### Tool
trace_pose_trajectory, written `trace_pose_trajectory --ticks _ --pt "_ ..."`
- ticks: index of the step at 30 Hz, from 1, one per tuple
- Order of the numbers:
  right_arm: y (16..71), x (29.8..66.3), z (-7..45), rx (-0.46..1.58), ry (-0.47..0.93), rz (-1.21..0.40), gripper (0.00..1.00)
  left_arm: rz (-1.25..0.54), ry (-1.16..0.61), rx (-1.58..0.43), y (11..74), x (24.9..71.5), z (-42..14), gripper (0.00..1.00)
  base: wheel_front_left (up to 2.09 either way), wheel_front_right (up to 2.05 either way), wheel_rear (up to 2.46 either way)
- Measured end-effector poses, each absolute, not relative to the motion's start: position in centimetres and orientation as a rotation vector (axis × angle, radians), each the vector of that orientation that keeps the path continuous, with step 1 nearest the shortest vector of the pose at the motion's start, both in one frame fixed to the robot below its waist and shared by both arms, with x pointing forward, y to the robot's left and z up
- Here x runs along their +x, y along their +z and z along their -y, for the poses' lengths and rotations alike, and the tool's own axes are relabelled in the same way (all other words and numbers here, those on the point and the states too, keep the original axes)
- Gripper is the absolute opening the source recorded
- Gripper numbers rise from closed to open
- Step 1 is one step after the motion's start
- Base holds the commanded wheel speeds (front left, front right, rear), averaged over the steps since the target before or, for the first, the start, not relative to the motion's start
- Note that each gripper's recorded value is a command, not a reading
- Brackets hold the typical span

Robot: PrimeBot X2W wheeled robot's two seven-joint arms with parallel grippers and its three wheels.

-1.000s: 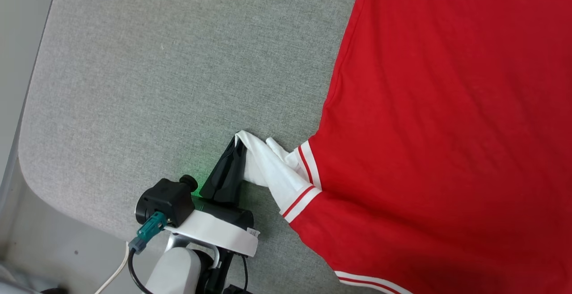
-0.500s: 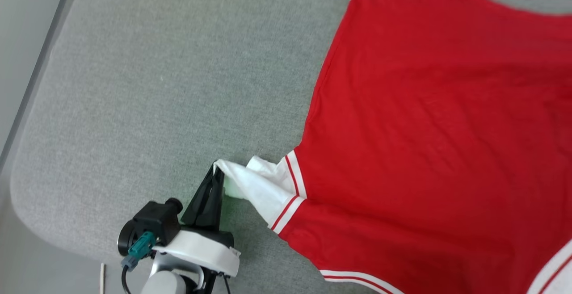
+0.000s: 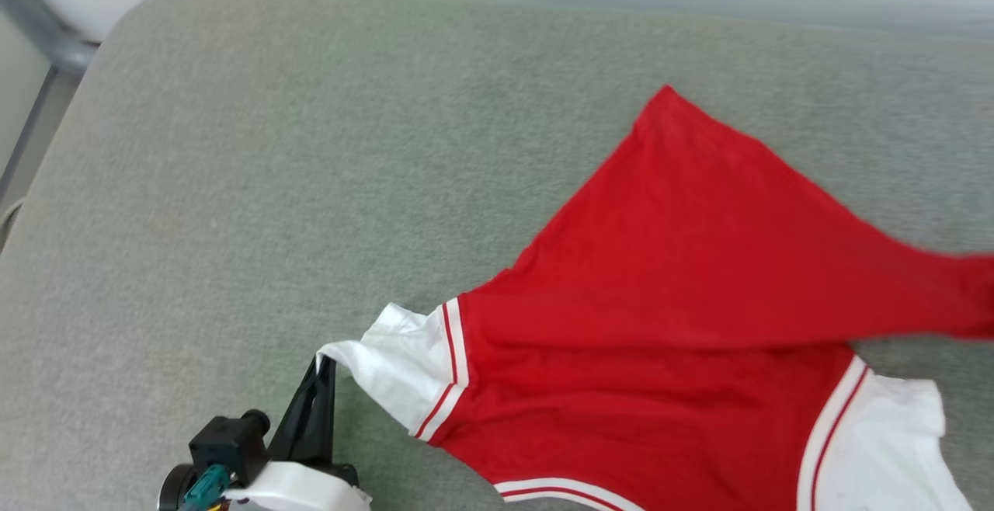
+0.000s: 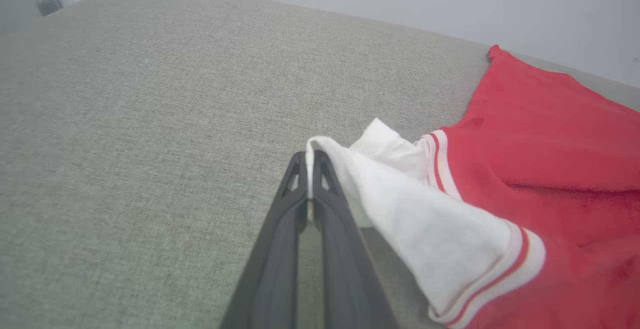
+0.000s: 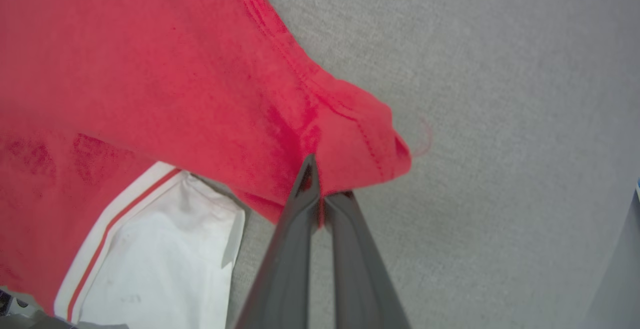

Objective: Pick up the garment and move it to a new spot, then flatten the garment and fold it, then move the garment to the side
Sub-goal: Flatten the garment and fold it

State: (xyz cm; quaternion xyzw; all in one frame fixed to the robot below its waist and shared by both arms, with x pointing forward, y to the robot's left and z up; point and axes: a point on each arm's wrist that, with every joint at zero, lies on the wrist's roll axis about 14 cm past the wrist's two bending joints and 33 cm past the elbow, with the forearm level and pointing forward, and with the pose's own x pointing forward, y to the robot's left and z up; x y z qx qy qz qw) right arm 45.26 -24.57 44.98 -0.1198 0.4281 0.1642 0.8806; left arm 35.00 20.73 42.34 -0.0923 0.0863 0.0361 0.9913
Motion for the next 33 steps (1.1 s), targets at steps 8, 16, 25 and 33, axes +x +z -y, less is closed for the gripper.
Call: trace_pose_trajectory --ticks 8,16,25,33 --pt "40.4 33.0 28.2 -0.077 0.230 -1.065 0.00 -0.141 0.032 -0.185 43.3 35.0 -19.7 0.00 0.00 0.00 0.00" --pt "36.5 26.6 27.8 0.058 0.168 -1.173 0.00 -0.136 0.027 -0.176 43.5 34.9 -19.7 0.00 0.00 0.00 0.00" --pt "41.7 33.9 28.8 0.024 0.129 -0.822 1.00 -0.143 0.011 -0.164 43.3 35.2 -19.3 0.00 0.00 0.00 0.00" --pt "51.1 44.2 25.8 -0.126 0.259 -0.515 1.00 -0.122 0.000 -0.153 43.9 36.0 -19.1 0.00 0.00 0.00 0.00"
